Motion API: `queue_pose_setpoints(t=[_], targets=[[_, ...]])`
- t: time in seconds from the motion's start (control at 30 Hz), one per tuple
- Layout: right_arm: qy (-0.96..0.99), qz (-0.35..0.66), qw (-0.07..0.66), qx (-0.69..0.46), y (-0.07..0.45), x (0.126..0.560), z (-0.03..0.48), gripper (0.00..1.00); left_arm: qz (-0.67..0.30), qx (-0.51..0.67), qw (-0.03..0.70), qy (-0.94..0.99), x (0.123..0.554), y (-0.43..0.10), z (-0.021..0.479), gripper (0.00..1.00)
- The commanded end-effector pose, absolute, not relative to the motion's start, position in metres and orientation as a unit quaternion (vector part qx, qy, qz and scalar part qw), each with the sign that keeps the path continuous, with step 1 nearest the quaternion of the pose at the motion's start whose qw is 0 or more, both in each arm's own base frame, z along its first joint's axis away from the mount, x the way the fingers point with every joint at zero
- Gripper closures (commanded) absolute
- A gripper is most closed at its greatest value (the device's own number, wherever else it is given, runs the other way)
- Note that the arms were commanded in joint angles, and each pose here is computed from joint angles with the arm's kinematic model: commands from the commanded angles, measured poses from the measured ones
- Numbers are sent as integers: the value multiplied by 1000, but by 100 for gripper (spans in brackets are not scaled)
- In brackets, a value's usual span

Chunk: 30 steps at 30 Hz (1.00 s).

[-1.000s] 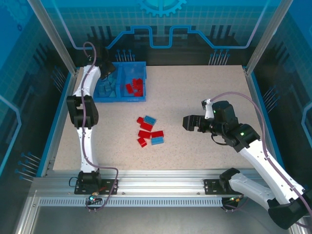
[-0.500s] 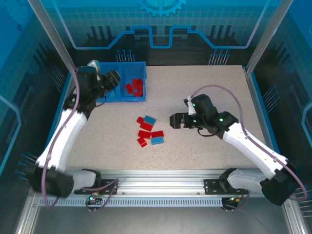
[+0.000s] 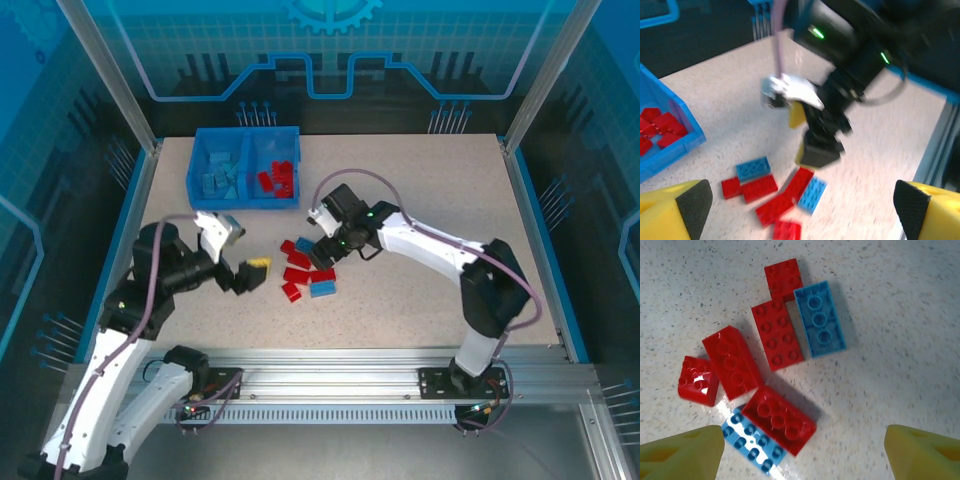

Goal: Sort the legos into containers by color

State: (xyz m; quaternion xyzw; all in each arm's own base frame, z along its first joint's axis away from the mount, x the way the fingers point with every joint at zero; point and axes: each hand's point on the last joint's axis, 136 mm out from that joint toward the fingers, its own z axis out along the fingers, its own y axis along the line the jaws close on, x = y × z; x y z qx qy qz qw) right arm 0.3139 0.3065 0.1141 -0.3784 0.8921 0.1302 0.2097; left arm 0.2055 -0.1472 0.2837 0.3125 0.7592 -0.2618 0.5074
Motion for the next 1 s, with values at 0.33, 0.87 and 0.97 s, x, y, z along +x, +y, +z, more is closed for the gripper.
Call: queue_pose_setpoints(t=[0.33, 0.87, 0.97], targets=[[889, 129, 186, -397, 347, 369, 63, 32, -151, 342, 533, 759, 208, -123, 239, 1], [903, 131, 136, -386, 346, 374, 20, 48, -142, 332, 537, 762, 211, -120, 238, 1], [905, 121, 134, -385, 346, 377, 18, 53, -141, 330, 537, 763, 212, -119, 238, 1]])
